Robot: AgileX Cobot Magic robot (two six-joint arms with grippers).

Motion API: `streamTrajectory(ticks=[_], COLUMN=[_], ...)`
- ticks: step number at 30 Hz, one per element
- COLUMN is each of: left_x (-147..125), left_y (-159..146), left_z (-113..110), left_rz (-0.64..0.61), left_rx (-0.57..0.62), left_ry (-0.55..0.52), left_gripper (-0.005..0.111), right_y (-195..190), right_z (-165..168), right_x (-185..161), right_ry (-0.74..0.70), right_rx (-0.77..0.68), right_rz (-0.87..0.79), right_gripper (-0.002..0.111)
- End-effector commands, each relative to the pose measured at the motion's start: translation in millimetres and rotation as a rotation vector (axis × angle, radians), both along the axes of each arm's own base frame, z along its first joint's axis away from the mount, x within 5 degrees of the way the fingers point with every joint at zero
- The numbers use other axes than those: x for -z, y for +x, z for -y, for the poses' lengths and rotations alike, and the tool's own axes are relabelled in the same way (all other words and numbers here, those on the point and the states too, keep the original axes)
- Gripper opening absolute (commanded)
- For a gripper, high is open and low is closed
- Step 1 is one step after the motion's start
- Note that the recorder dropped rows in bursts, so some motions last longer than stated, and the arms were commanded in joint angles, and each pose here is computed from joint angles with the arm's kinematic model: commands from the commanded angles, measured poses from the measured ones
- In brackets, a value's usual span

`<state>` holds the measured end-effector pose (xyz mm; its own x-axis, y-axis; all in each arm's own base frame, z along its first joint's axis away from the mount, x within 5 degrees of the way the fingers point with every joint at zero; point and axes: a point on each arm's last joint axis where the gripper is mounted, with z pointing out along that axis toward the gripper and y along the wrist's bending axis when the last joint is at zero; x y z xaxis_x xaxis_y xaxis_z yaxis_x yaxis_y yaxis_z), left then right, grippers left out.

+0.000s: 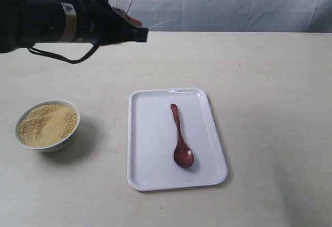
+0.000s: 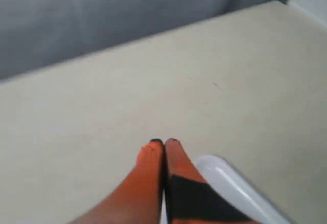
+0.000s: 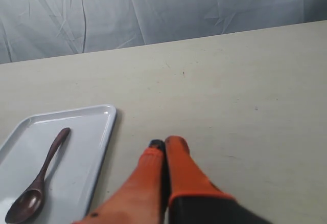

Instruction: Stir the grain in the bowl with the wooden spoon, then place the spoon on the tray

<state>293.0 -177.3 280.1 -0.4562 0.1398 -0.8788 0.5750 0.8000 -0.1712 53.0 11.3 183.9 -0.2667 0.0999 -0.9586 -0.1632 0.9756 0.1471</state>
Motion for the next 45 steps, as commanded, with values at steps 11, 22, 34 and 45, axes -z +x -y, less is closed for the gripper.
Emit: streamTrajectory(ticks=[11, 22, 34, 45], left_x=[5, -17, -41, -59], left_y=[-27, -72, -196, -256], left_z=[-103, -142, -171, -187], left_rz=[-0.37, -0.482, -0.192, 0.114], left_rx=[-0.544, -0.522, -0.638, -0.712], left_ry=[0.605, 0.344, 0.098, 0.134], left_gripper=[0.0, 0.0, 0.0, 0.0], right_y=[0, 0, 0, 0], right_z=[0, 0, 0, 0], right_x=[0, -1, -1, 0], right_ry=[0.002, -0.004, -0.004, 0.002], right_rx=[0.005, 0.006, 0.006, 0.005], right_rz=[0.015, 0.017, 0.017, 0.013], right_gripper=[0.0, 0.0, 0.0, 0.0])
